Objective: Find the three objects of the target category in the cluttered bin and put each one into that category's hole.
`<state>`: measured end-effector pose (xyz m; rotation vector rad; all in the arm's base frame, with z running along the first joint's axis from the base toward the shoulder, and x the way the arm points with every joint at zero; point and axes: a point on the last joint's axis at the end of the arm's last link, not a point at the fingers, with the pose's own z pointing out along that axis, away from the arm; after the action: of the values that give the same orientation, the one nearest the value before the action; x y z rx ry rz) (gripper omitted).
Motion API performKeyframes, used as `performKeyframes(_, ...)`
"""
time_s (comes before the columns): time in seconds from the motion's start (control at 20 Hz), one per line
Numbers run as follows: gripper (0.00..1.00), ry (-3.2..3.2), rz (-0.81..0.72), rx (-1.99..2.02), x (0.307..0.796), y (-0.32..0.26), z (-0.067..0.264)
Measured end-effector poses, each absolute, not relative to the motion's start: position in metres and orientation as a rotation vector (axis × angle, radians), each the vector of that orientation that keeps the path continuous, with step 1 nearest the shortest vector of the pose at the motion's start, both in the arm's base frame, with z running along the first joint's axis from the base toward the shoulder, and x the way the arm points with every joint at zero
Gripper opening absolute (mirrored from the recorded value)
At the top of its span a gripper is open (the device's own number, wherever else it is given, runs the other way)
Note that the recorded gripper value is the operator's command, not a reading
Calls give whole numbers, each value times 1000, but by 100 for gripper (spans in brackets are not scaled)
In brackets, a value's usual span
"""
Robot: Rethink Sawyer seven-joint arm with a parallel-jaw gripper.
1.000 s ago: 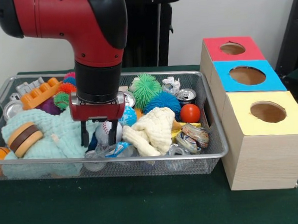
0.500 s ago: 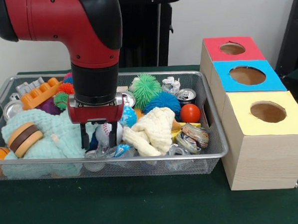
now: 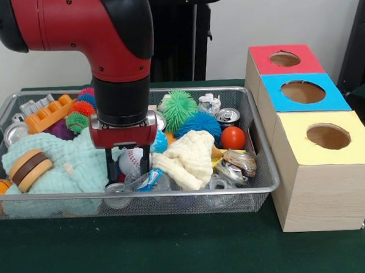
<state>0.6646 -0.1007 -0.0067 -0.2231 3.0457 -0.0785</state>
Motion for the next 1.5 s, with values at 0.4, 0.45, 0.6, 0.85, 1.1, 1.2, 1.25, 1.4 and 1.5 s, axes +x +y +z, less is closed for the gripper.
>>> performKeyframes(0.4, 100, 3045, -52, -244, 662, -89, -4)
performKeyframes(0.45, 100, 3045, -48, -247, 662, -88, -4)
performKeyframes(0.6, 100, 3045, -38, -263, 660, -82, -5)
performKeyframes(0.85, 100, 3049, -34, -304, 651, -78, -5)
performKeyframes(1.1, 100, 3051, -23, -311, 645, -79, 0)
performKeyframes(1.2, 100, 3048, -22, -308, 646, -80, 2)
performKeyframes(1.25, 100, 3046, -20, -305, 646, -81, 3)
performKeyframes(1.4, 100, 3042, -10, -295, 648, -83, 3)
performKeyframes(1.5, 100, 3038, -3, -293, 649, -83, 4)
